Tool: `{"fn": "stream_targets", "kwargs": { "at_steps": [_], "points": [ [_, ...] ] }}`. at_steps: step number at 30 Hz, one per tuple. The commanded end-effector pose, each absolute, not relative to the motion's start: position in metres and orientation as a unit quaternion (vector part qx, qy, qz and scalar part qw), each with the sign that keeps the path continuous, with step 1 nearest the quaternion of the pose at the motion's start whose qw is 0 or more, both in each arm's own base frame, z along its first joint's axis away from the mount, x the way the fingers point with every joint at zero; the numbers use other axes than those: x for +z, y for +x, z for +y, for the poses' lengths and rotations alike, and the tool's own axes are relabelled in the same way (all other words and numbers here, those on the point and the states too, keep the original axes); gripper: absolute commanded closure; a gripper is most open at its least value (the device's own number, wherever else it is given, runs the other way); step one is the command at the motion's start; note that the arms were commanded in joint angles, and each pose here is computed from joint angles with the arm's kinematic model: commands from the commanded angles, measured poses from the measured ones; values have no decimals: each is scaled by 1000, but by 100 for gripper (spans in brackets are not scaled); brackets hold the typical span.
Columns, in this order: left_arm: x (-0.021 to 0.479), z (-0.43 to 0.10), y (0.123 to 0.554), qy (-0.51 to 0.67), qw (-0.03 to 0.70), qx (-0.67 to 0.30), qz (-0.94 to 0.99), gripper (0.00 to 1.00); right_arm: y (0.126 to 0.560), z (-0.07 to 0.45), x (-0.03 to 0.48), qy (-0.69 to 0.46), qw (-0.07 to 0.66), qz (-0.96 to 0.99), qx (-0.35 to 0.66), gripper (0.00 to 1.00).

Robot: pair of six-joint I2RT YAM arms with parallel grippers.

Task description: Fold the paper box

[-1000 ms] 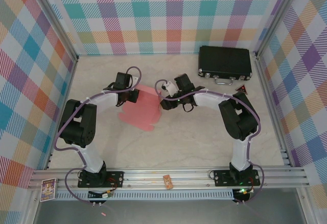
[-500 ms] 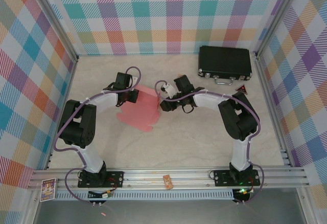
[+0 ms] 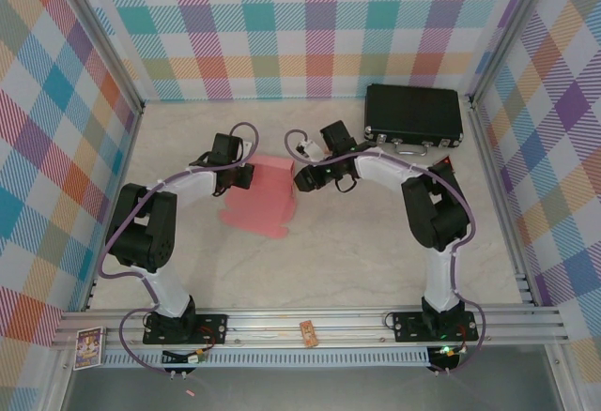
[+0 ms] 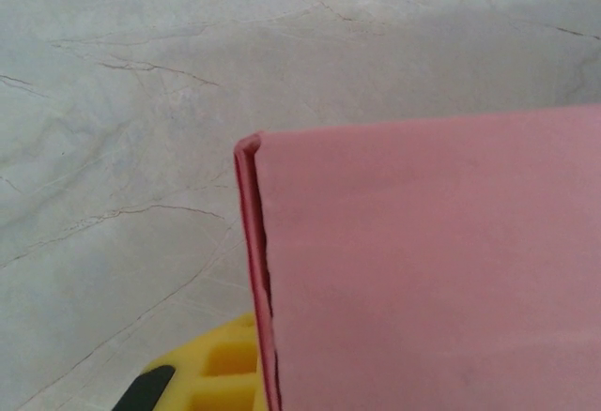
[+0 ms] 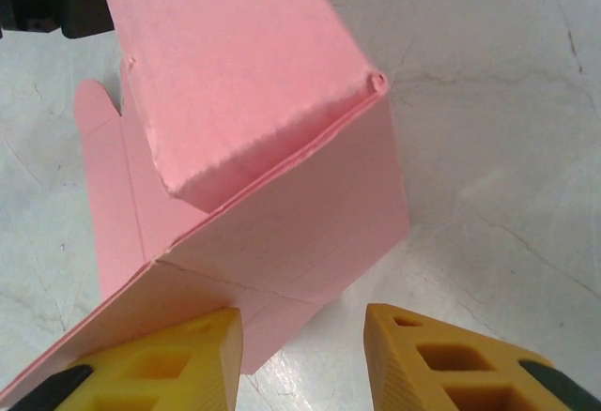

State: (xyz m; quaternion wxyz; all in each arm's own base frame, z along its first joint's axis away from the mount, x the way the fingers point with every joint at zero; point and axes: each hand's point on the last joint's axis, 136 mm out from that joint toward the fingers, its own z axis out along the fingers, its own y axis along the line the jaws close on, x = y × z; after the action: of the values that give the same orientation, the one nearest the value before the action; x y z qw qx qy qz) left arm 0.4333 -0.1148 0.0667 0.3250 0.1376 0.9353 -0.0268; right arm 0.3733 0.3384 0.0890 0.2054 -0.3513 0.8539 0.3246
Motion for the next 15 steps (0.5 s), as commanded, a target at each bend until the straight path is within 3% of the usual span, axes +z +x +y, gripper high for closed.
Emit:
{"fn": "stream_targets", "kwargs": {
  "at_steps": [1,15],
  "points": [
    [59,-116,419,144,304,-26,941,92,372,347,94,-376,196,841,336,60],
    [71,-122,416,76,293,-60,951,92,381,365,103,-331,185,841,387,58]
  ]
}}
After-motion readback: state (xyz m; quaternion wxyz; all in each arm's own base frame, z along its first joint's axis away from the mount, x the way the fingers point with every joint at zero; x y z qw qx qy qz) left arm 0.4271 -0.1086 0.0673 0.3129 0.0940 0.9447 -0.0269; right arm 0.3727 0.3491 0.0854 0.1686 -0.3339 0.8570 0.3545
